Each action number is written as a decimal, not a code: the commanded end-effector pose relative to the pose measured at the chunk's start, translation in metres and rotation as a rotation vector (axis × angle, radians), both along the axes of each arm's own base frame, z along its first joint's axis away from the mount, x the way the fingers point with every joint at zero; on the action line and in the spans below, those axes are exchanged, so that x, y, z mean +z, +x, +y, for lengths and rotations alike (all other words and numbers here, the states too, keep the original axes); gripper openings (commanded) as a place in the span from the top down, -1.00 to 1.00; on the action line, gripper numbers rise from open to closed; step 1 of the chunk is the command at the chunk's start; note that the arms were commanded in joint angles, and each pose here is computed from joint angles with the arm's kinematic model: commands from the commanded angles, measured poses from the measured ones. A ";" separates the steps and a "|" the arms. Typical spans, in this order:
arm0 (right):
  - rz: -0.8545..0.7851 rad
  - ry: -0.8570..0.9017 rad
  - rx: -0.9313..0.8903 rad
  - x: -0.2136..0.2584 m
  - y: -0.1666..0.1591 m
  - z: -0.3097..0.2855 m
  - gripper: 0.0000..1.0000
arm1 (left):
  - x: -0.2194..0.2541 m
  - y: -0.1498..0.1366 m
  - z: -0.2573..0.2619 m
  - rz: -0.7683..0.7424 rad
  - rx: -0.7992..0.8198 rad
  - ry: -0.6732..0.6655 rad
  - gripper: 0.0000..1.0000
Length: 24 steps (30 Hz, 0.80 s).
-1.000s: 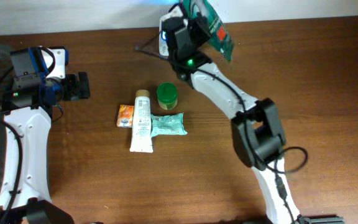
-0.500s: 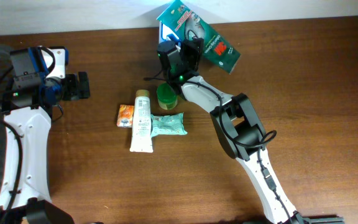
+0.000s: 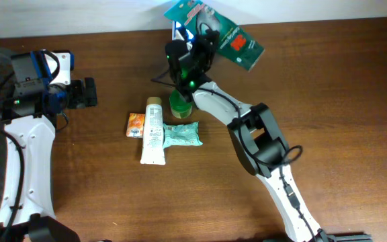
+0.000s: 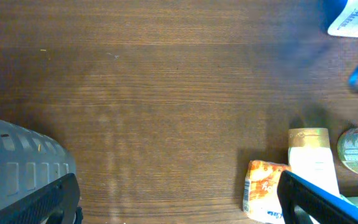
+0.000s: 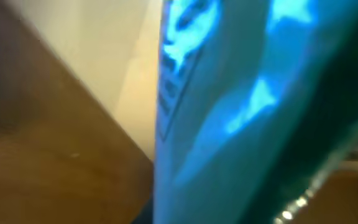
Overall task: Scan the item barcode
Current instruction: 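Lift the package with the right gripper and hold it over the white scanner, then lower the package onto the right side of the table and release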
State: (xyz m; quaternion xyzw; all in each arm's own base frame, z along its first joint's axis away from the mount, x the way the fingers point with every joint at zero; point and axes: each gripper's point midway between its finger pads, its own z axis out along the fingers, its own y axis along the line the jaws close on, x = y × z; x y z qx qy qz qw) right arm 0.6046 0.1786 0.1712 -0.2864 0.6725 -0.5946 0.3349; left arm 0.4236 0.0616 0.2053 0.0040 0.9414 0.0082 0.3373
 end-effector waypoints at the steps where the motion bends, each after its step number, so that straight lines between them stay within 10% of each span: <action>1: -0.210 0.161 -0.034 0.124 -0.028 -0.014 0.92 | 0.000 0.000 0.001 -0.002 -0.011 0.000 -0.98; 4: -0.146 0.314 0.110 0.151 -0.052 0.004 0.92 | 0.000 0.000 0.001 -0.002 -0.011 0.000 -0.98; 10: 0.083 1.148 0.385 0.207 -0.163 0.025 0.92 | 0.000 0.000 0.001 -0.002 -0.011 0.000 -0.98; 13: 0.152 1.482 0.256 0.213 -0.192 -0.031 0.92 | 0.000 0.000 0.001 -0.002 -0.011 0.000 -0.98; 24: 0.502 1.967 -0.534 -0.038 -0.195 -0.256 0.92 | 0.000 0.000 0.001 -0.002 -0.011 0.000 -0.98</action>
